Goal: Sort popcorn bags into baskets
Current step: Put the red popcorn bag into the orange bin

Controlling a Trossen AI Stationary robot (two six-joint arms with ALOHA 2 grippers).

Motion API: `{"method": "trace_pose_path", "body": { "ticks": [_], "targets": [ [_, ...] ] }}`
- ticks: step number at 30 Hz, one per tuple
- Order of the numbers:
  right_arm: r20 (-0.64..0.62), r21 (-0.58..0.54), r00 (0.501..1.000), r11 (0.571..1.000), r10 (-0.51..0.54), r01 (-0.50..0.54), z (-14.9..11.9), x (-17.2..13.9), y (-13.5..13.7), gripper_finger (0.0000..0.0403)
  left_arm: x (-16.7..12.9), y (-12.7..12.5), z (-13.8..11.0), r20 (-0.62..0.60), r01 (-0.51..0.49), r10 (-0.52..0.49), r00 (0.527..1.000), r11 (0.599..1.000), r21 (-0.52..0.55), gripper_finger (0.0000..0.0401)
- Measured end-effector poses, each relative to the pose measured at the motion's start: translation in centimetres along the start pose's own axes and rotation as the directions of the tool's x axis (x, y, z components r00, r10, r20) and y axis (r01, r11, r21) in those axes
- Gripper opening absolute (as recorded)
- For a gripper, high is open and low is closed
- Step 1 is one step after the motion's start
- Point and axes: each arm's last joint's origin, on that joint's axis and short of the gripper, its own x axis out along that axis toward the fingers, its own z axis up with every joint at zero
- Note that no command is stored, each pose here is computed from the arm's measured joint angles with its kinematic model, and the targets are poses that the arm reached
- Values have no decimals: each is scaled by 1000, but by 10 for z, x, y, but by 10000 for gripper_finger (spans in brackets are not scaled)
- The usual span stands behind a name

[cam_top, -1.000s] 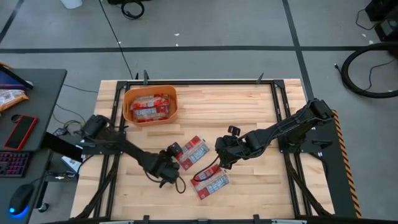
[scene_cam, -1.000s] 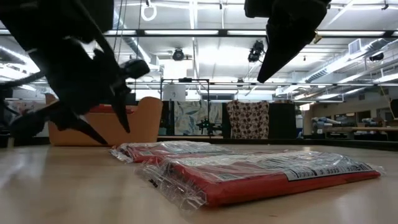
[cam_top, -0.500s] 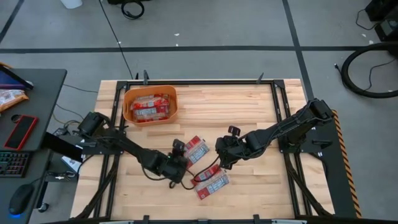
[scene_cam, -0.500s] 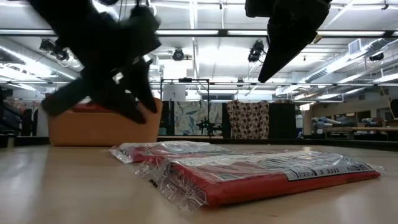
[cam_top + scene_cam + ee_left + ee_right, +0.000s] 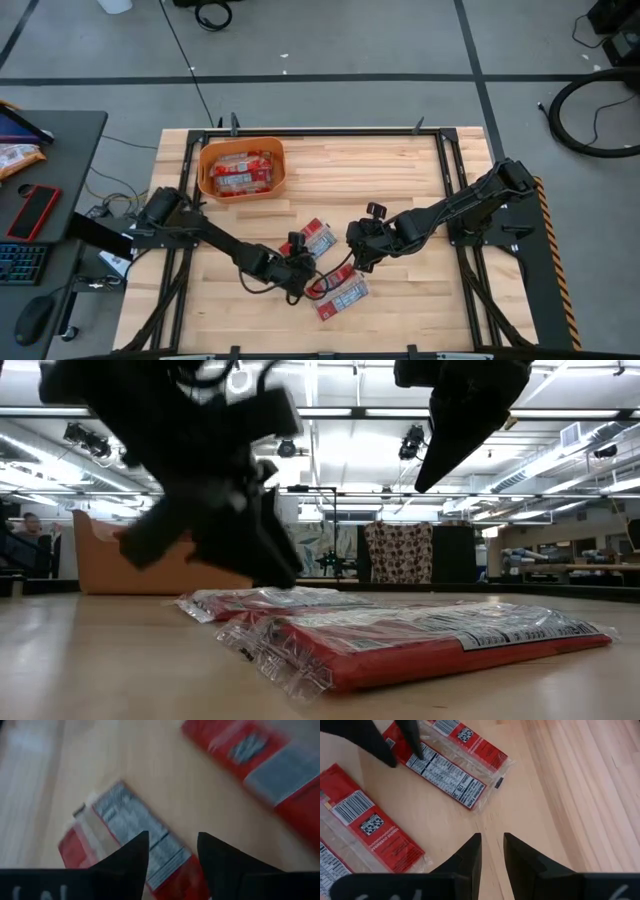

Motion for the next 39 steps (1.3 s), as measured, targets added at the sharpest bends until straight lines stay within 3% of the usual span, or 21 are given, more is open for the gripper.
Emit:
{"method": "trace_pose_path", "body": {
  "ticks": [5, 9, 13, 19, 21, 26, 30, 36, 39],
  "targets": [
    [0, 0, 1000, 1000, 0, 0, 0, 0, 0, 87, 15, 1, -11, -84, 11, -11, 996, 1000, 1, 192],
    [0, 0, 1000, 1000, 0, 0, 0, 0, 0, 87, 19, 4, -15, -127, 24, -23, 992, 1000, 7, 182],
    [-1, 2, 1000, 1000, 1, -1, 0, 0, 0, 87, 17, 7, -18, -163, 34, -25, 986, 998, 52, 133],
    [-1, 2, 1000, 1000, 1, -1, 0, 0, 0, 87, 16, 8, -21, -190, 45, -25, 982, 994, 103, 25],
    [-1, 2, 1000, 1000, 1, -1, 0, 0, 0, 87, 16, 8, -22, -196, 43, -21, 980, 993, 108, 9],
    [-2, 0, 1000, 1000, 3, -3, -1, 0, 1, 87, 9, 10, -23, -245, 60, -15, 969, 982, 177, 7],
    [-2, -6, 1000, 1000, 7, -7, -2, -1, 2, 87, -9, 19, -25, -393, 87, 27, 919, 959, 270, 7],
    [1, -10, 1000, 1000, 11, -11, -2, -2, 4, 87, -37, 39, -18, -454, 42, 75, 888, 969, 242, 6],
    [3, -10, 1000, 1000, 8, -8, -2, -2, 4, 87, -46, 43, -12, -418, 13, 63, 906, 984, 176, 6]
  ]
}}
